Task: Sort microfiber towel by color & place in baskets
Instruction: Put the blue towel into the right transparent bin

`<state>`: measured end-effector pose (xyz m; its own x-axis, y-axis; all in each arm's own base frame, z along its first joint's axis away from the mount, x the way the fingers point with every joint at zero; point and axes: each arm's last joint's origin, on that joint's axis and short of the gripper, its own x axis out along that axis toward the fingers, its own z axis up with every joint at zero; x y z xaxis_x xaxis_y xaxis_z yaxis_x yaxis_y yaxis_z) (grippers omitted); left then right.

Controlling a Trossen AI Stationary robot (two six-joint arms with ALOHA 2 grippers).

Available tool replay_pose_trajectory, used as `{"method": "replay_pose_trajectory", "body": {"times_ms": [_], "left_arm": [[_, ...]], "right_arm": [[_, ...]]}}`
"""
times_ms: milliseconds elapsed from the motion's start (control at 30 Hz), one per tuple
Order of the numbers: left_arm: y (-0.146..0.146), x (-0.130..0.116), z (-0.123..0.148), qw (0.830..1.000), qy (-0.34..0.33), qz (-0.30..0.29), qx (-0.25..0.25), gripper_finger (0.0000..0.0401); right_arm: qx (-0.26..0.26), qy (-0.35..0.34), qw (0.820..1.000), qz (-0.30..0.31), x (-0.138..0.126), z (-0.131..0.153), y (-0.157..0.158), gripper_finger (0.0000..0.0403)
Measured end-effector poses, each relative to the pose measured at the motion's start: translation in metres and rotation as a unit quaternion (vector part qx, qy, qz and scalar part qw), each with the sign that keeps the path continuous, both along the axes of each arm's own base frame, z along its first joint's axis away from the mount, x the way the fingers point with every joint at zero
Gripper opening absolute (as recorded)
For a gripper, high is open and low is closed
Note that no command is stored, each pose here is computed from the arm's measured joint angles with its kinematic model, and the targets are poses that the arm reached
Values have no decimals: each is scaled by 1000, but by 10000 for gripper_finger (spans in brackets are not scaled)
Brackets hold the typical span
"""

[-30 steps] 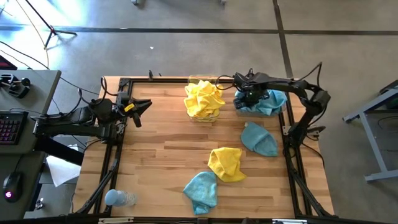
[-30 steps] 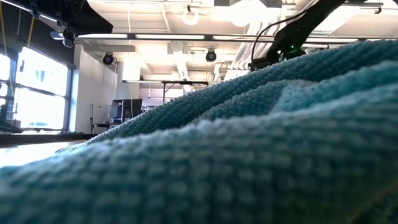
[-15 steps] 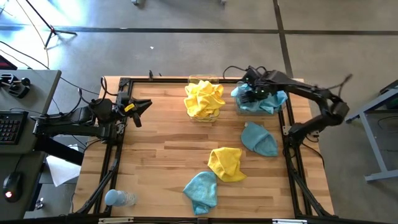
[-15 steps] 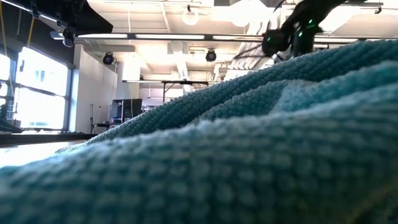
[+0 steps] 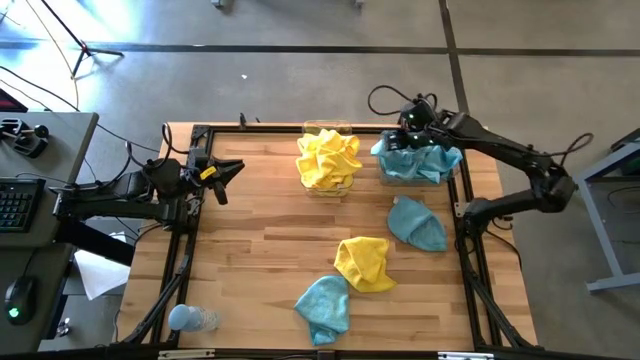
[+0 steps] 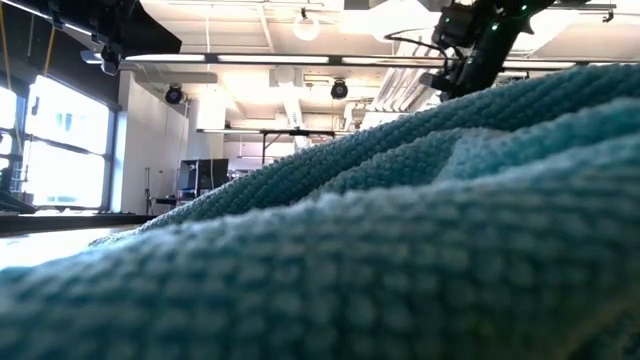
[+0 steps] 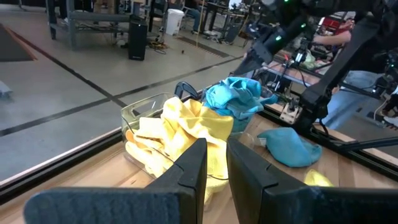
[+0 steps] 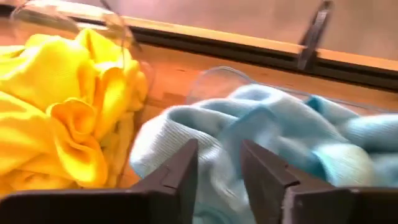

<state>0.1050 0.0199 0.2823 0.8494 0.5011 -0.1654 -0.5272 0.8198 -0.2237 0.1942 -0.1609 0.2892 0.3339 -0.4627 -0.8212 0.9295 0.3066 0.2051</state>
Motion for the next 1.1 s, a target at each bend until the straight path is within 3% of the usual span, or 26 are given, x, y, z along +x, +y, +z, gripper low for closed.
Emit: {"method": "replay_pose_trajectory", "body": {"times_ms": [200,467,900,1100], "left_arm": [[0,0,0,1000,-4,1,-6,50],[0,0,0,1000,-12,3,-19,50],[0,0,0,1000,-14,3,-23,50],[0,0,0,1000,-14,3,-24,50]], "right_arm": [[27,33,999,20,16,-24,-13,11],[118,118,986,-5,10,-61,-31,3],[165,156,974,-14,20,-111,-57,1],[169,155,973,-1,21,-113,-57,1]]}}
